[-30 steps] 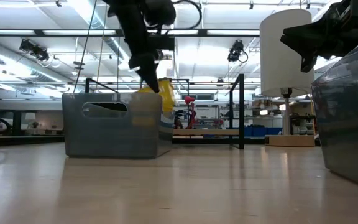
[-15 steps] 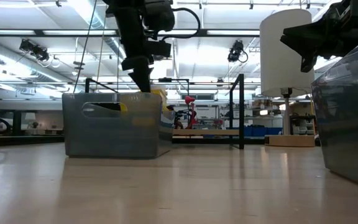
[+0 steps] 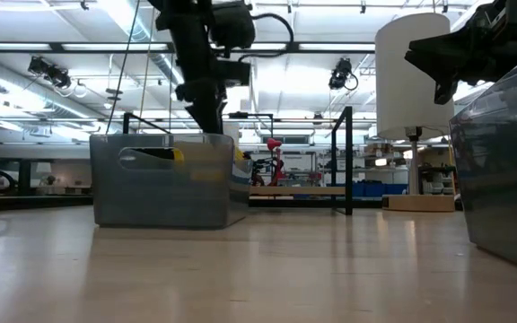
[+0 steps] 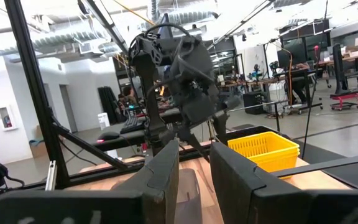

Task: Stack baskets on shelf by color
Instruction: Stack the yellow basket on top of the yellow basket on the shelf

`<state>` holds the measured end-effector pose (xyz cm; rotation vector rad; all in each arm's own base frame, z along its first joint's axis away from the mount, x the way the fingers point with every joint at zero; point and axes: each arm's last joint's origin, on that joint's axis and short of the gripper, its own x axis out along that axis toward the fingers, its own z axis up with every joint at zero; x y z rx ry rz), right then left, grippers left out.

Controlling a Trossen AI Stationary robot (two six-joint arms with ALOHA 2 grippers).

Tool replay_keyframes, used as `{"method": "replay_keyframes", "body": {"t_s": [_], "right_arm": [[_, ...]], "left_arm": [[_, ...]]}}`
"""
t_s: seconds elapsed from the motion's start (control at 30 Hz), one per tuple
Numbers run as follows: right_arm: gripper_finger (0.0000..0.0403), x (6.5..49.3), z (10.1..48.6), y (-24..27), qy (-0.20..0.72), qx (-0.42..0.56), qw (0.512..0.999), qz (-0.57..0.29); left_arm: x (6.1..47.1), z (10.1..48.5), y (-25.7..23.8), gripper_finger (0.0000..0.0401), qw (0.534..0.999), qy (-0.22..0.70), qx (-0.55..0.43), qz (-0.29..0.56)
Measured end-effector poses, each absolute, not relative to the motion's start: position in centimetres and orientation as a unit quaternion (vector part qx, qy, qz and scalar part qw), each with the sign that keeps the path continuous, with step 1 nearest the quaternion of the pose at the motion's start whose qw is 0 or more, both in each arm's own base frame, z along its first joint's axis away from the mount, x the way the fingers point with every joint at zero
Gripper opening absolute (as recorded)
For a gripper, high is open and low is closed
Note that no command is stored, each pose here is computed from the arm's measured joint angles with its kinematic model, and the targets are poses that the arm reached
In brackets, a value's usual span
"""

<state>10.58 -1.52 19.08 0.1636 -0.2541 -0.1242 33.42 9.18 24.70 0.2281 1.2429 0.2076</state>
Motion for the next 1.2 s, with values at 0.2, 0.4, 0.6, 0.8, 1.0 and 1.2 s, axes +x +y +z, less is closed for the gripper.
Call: {"method": "replay_keyframes", "body": {"t_s": [0.2, 0.4, 0.6, 0.8, 1.0, 1.2], "right_arm": [[0.0096, 10.6, 19.1, -1.5, -0.127, 0.081, 0.987, -0.062], [0.0096, 10.6, 19.1, -1.5, -0.127, 0.082, 0.987, -0.062], [0.0096, 10.6, 19.1, -1.5, -0.127, 0.081, 0.987, -0.062], [0.0096, 10.6, 19.1, -1.5, -0.127, 0.081, 0.987, -0.062], [0.0096, 10.6, 19.1, -1.5, -0.126, 0.081, 0.987, -0.062], [0.0096, 10.6, 19.1, -1.5, -0.127, 0.081, 0.987, -0.062]], "left_arm": [[34.6, 22.6, 8.9, 0.0194, 0.761, 0.611, 0.192, 0.105], [35.8, 21.9, 9.1, 0.0176, 0.771, 0.587, 0.221, 0.111], [36.3, 22.2, 9.4, 0.0158, 0.787, 0.563, 0.222, 0.118], [36.0, 22.1, 10.0, 0.0143, 0.783, 0.570, 0.217, 0.121], [35.6, 22.0, 10.8, 0.0141, 0.768, 0.587, 0.239, 0.094], [35.5, 22.0, 11.0, 0.0141, 0.766, 0.587, 0.248, 0.083]]}}
